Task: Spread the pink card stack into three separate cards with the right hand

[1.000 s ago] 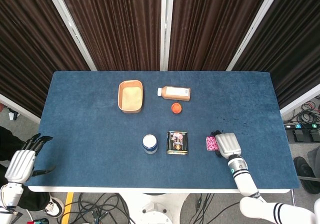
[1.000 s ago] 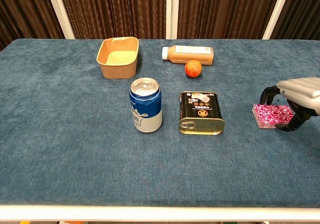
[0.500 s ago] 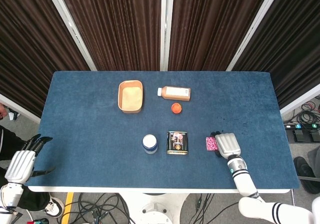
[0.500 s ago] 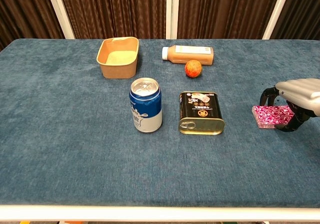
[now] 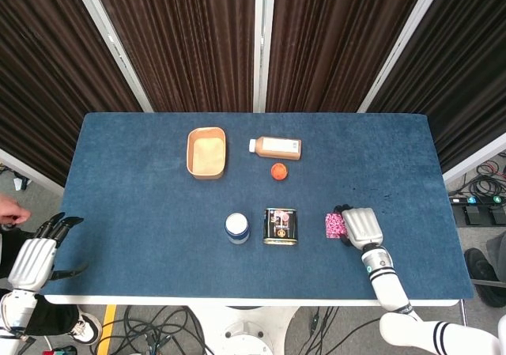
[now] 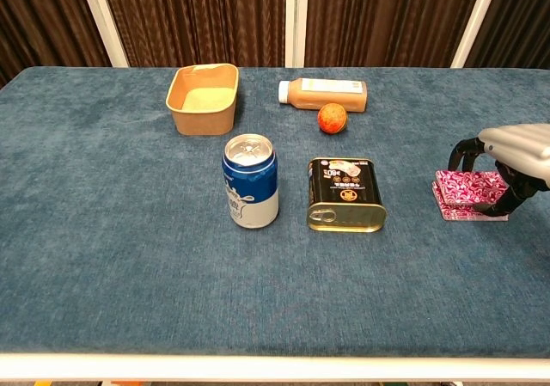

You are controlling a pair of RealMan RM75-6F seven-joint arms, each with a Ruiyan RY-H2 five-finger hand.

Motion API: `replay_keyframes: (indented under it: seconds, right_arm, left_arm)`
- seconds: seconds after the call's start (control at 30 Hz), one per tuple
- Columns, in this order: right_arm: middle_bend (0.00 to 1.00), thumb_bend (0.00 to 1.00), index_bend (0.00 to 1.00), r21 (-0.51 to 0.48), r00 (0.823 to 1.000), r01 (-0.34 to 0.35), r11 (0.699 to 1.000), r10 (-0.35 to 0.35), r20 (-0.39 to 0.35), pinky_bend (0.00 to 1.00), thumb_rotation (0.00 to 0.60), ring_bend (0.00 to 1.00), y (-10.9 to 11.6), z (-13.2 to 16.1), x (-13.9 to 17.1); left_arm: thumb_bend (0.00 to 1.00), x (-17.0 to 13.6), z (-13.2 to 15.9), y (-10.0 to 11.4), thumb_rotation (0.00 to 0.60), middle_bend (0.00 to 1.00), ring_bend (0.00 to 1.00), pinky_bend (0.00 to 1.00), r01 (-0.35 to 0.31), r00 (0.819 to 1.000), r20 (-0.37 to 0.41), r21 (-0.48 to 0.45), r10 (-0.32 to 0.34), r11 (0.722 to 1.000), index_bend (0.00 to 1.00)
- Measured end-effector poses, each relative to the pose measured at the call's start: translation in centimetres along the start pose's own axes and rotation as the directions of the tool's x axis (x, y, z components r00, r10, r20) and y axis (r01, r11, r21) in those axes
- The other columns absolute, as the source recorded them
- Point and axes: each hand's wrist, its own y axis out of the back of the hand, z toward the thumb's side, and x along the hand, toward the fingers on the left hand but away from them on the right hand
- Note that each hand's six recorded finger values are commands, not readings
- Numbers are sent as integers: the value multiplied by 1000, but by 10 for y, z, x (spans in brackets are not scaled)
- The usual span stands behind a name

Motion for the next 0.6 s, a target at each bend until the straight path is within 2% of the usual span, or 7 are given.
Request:
replay_keyframes:
  seconds: [0.37,0.6]
  right_arm:
    - [367,280,406,9,998,61,998,-61,-12,821,600,744,28,8,-20]
    - [368,284,406,69,996,82,994,-80,-32,821,600,744,38,23,-44]
  left_arm:
    - [0,-1,1,2,600,160,65,158,-2,1000,2,4,2,1000,175]
    - [0,-1,0,2,600,160,65,158,-1,1000,-2,4,1,1000,176]
